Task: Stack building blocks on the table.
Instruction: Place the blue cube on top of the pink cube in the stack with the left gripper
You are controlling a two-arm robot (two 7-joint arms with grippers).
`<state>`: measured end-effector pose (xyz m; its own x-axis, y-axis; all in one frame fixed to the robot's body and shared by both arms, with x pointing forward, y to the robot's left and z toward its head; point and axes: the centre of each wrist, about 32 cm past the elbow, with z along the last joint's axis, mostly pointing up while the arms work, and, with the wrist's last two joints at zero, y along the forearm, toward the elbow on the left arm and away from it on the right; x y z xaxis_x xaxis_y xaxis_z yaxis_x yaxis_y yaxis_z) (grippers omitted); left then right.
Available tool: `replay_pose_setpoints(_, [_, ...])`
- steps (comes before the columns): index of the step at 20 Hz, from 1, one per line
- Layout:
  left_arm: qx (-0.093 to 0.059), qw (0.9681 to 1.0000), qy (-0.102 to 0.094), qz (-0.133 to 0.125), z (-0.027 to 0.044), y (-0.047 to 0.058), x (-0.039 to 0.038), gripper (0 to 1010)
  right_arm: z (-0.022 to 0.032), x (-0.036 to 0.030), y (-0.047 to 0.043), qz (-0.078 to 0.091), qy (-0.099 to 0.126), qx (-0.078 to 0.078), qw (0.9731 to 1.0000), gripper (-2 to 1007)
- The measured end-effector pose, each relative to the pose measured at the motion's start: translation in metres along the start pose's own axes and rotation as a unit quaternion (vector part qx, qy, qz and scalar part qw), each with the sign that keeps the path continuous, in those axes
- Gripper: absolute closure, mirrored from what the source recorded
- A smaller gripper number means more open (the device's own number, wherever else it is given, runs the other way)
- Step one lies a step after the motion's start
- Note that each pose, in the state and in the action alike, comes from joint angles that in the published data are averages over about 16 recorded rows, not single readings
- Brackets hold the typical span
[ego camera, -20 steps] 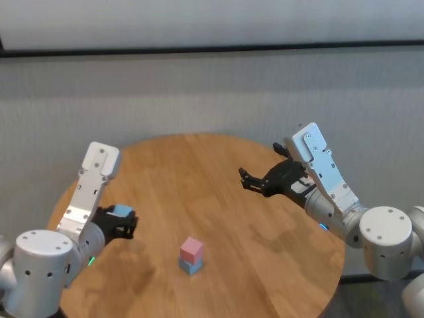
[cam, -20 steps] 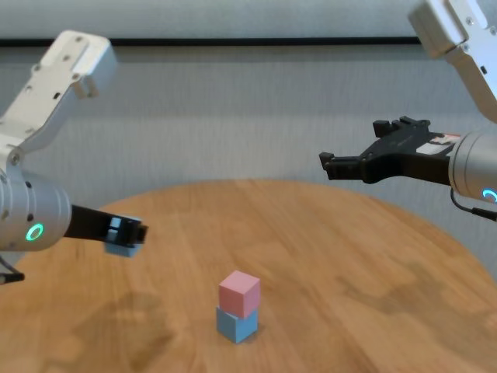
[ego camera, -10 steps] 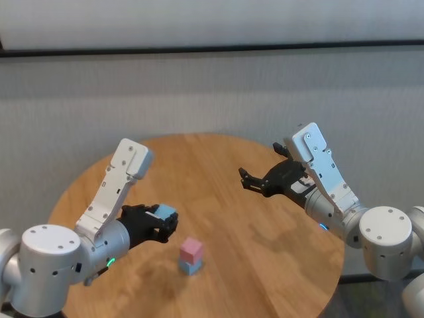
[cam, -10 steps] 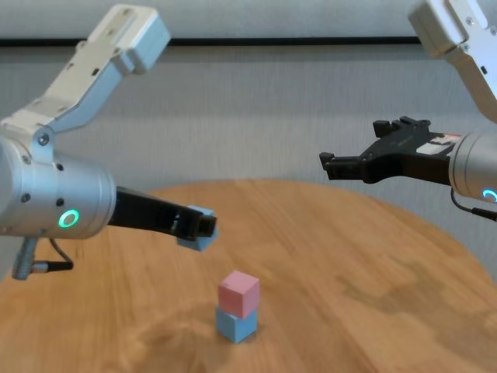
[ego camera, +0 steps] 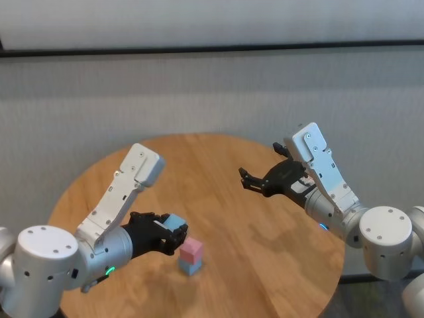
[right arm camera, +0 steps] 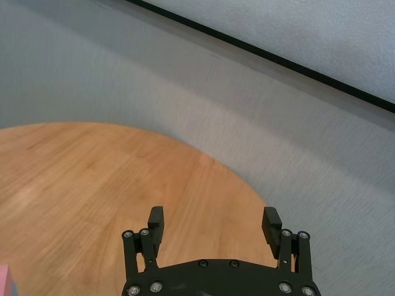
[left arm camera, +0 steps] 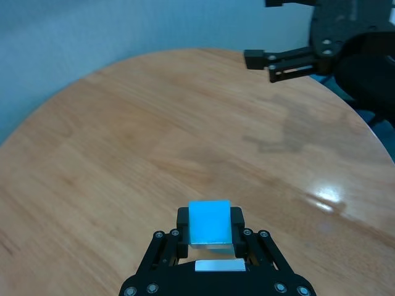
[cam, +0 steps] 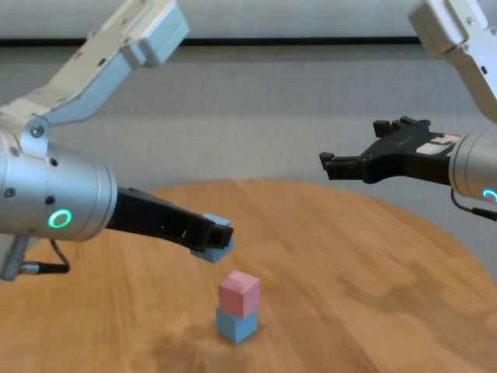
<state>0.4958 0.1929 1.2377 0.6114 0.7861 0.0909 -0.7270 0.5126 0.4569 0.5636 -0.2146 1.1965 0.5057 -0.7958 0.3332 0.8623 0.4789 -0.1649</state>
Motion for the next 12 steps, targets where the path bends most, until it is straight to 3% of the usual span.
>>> replay_pose_setpoints(12, [0.016, 0.9989, -0.025, -0.037, 0.008, -0.0028, -0.0065, 606, 0.0, 0.0, 0.0, 0.0, 0.0, 0.0, 1.0, 4])
